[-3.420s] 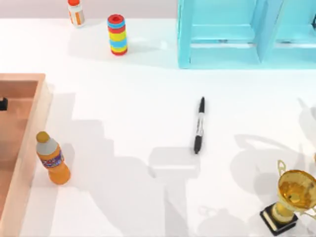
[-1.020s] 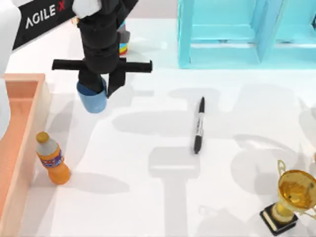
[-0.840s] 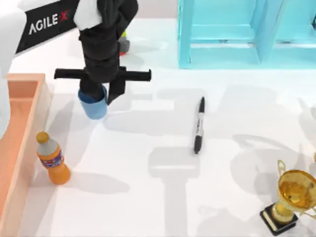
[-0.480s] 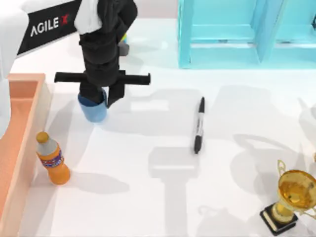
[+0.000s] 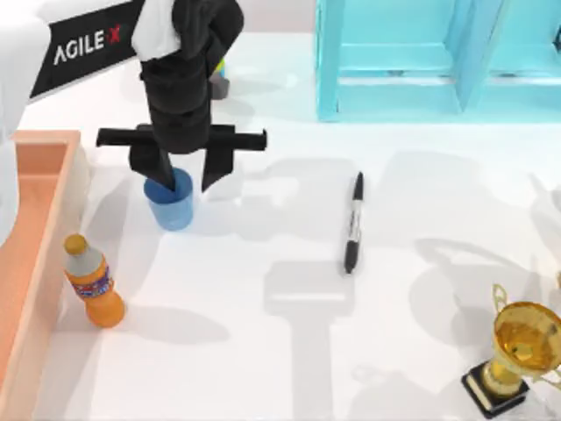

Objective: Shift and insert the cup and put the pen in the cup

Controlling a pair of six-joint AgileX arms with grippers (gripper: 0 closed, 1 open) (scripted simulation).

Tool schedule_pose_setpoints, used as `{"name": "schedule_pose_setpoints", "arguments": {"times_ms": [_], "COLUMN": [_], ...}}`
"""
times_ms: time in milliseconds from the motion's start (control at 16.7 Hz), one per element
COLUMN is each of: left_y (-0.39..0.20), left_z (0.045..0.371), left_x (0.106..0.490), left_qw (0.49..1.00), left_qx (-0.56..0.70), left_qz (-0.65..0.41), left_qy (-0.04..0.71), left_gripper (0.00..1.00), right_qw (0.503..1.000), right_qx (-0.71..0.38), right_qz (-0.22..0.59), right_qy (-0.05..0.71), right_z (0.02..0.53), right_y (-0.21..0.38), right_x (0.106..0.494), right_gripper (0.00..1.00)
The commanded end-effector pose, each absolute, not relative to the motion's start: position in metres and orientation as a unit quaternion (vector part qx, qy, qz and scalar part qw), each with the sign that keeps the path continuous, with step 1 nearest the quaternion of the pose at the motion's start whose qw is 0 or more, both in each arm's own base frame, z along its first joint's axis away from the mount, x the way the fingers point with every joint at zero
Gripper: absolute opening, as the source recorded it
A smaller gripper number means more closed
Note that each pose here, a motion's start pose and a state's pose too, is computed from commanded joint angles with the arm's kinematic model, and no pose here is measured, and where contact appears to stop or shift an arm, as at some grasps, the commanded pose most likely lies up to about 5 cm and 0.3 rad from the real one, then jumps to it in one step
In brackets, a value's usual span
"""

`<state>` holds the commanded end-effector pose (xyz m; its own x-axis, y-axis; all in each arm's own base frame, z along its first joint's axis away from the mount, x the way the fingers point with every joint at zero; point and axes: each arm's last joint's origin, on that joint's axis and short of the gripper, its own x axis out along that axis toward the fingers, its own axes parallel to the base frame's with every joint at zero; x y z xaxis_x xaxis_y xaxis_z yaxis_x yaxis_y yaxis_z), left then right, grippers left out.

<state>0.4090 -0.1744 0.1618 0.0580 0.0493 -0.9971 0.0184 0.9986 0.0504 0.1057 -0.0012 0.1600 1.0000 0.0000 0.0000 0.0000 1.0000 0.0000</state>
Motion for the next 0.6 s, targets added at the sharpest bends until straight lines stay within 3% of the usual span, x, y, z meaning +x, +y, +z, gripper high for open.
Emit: {"name": "schedule_pose_setpoints", "arguments": {"times_ms": [240, 600], "left_y": [-0.1744, -0.1744], "left_z": [0.1618, 0.1618], "left_x": [0.409, 0.409], "left_qw": [0.727, 0.727], "left_qx": [0.025, 0.025], "left_qz": [0.011, 0.011], "left_qy": [0.686, 0.686], "left_gripper": [0.98, 1.0], "right_qw": [1.0, 1.0], "right_qx": [0.0, 0.0], "right_qz": [0.0, 0.0], "right_qy": [0.0, 0.0], "right_z": [0.16, 0.16], "right_y": [-0.0012, -0.0012], "right_x": [0.1057, 0.1057], "right_gripper": [1.0, 1.0]}}
